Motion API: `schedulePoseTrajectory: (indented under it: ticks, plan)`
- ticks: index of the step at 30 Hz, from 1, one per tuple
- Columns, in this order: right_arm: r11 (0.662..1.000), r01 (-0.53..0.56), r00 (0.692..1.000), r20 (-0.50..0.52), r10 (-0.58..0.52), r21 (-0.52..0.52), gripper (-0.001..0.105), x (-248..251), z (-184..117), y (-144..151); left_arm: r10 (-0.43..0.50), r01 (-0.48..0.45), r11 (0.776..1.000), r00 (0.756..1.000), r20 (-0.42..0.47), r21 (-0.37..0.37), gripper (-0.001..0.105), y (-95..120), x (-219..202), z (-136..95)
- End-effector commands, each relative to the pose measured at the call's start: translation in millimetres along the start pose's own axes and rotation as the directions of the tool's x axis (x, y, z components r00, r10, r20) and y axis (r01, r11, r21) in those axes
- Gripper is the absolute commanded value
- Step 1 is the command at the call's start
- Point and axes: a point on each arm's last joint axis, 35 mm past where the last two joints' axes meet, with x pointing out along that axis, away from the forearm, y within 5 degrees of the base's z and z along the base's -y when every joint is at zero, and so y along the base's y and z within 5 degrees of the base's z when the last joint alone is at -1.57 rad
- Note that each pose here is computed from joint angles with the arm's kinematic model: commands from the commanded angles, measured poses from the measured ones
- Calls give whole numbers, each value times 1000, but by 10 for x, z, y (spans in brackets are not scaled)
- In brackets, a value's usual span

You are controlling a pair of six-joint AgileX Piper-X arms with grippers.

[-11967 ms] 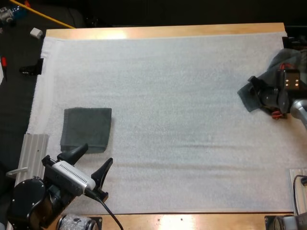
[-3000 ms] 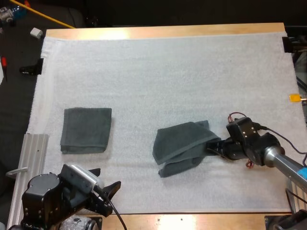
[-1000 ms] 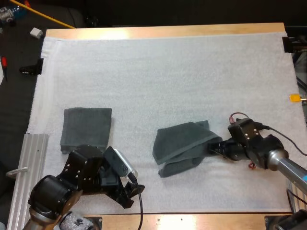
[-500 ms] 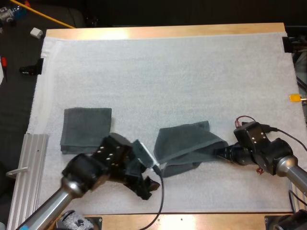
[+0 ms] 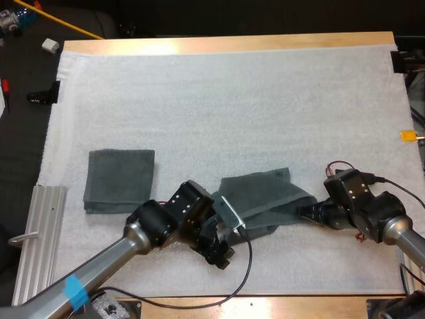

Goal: Pick towel from pile, fold and stack

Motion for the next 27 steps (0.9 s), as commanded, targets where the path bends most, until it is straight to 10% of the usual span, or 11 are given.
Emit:
schedulePoseTrajectory:
  ticks: [1,19,27]
  plan:
    - [1000,16,1000,-2,-16,-4,0,-13,-2,-10,17,-17,1000,1000,-21,-19,64,45,154,51]
    - [1000,11,1000,1,-11,-2,0,-19,3,-7,111,-117,992,988,-110,-46,63,274,761,151]
    - [1000,13,1000,-3,-13,-3,0,-17,-1,-9,119,-127,991,985,-125,-53,38,290,802,137]
